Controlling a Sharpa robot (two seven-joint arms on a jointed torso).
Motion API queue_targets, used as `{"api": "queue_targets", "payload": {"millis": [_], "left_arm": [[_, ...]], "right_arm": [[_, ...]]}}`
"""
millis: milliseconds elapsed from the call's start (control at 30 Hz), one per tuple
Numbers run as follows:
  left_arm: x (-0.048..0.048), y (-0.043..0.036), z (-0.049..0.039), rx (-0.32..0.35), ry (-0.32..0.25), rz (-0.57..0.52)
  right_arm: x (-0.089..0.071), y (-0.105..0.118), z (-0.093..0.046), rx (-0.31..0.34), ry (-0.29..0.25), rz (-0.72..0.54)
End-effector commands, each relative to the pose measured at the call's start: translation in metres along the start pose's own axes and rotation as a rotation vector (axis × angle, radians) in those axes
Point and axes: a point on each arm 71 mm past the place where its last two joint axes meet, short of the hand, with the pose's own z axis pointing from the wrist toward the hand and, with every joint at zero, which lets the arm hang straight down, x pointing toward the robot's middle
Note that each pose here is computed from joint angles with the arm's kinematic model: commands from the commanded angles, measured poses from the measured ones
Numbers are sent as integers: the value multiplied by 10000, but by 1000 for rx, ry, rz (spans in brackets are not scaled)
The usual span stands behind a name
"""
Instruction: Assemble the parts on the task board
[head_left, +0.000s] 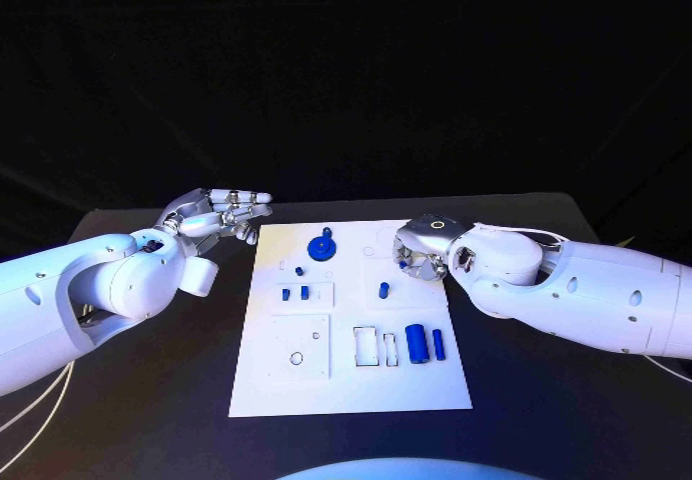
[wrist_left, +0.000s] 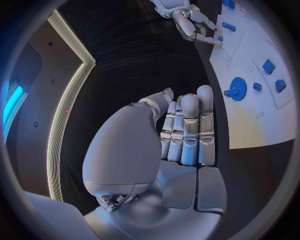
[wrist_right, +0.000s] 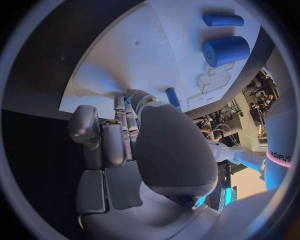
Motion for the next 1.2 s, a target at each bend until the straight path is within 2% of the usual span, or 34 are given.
{"api": "queue_targets", "payload": {"millis": [33,633,1200], "left_arm": [[18,-10,0,2,11,5],[20,-7,3,-3,10,11],[-2,3,7,-13,8,13]], "right_arm": [[35,1,-1,0,23,-19],[2,19,-11,-1,-63,26],[-82,-84,-145,40,-103,119]]}}
